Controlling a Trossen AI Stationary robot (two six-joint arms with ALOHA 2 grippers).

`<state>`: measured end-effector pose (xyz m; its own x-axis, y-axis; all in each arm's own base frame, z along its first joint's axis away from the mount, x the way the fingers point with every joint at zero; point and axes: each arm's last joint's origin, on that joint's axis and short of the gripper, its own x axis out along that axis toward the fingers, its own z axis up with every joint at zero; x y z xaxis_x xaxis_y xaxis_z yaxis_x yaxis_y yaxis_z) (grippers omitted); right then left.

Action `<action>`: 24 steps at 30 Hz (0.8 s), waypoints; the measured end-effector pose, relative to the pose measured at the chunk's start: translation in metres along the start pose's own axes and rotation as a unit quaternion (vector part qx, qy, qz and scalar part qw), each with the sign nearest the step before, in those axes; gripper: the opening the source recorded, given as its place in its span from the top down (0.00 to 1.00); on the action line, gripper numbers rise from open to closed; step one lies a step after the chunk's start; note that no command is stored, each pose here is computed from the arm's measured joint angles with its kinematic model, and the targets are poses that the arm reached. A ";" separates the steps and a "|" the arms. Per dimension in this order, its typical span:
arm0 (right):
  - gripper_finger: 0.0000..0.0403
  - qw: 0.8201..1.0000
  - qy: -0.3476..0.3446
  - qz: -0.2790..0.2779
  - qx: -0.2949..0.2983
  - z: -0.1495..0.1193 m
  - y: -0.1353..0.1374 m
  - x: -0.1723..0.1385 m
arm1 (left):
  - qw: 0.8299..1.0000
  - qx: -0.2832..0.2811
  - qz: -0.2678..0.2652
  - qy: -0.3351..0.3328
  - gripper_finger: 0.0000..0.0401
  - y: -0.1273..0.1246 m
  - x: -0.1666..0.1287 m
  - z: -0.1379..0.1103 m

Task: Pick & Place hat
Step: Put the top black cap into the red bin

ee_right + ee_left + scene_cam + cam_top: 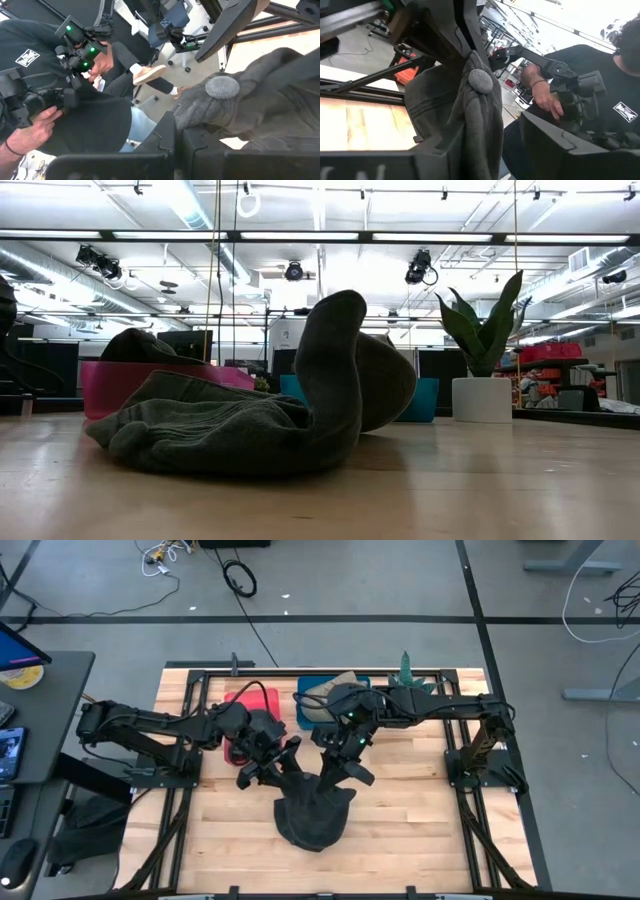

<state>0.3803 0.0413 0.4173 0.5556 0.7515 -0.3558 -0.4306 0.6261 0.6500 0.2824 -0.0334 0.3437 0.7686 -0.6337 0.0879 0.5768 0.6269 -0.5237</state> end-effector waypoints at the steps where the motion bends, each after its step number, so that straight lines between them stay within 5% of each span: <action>1: 1.00 1.000 0.001 0.000 0.001 0.000 0.000 0.000 | 1.000 0.000 -0.001 0.001 0.59 0.000 0.000 0.000; 10: 0.96 1.000 0.000 0.000 0.000 0.000 0.000 0.000 | 0.999 0.048 0.000 0.000 0.96 0.000 0.000 0.000; 24: 0.73 0.984 0.069 0.151 0.070 -0.003 0.003 -0.007 | 0.999 0.026 0.028 0.004 0.98 0.001 0.001 -0.004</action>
<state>0.3731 0.0390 0.4199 0.3116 0.9257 -0.2143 -0.4526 0.3429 0.8232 0.2827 -0.0355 0.3400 0.7974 -0.6012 0.0525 0.5471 0.6835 -0.4832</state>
